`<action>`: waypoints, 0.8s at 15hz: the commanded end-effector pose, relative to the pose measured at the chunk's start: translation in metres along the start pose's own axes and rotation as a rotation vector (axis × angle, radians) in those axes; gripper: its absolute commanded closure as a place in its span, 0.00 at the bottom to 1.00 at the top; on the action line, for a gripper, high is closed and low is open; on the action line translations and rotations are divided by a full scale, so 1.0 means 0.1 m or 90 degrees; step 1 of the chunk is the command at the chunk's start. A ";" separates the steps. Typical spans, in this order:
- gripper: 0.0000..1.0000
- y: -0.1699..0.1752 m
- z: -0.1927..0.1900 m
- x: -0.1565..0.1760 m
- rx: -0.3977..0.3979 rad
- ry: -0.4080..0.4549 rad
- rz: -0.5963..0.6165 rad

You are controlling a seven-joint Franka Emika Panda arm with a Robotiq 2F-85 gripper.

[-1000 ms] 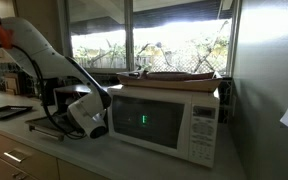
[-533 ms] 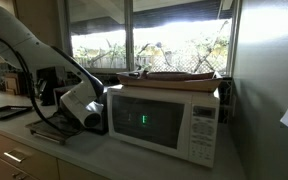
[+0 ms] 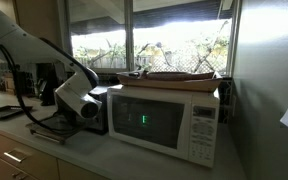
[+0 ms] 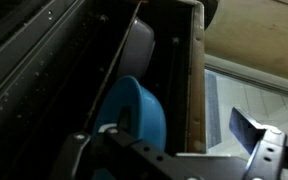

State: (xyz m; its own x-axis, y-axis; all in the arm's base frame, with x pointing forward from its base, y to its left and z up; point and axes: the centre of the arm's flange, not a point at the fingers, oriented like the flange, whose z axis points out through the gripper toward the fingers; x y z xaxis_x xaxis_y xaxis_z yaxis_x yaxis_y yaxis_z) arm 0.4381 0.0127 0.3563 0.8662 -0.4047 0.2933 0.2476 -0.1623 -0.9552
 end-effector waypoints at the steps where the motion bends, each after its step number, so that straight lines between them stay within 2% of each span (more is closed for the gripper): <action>1: 0.00 -0.16 -0.05 -0.11 -0.066 -0.038 0.047; 12: 0.00 -0.46 0.13 -0.06 -0.211 -0.129 0.138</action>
State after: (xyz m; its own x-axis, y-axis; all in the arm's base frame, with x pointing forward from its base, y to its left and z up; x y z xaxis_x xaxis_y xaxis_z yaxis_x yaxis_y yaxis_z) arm 0.4276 0.0273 0.3857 0.9507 -0.2926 0.1029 0.0019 -0.3263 -0.9453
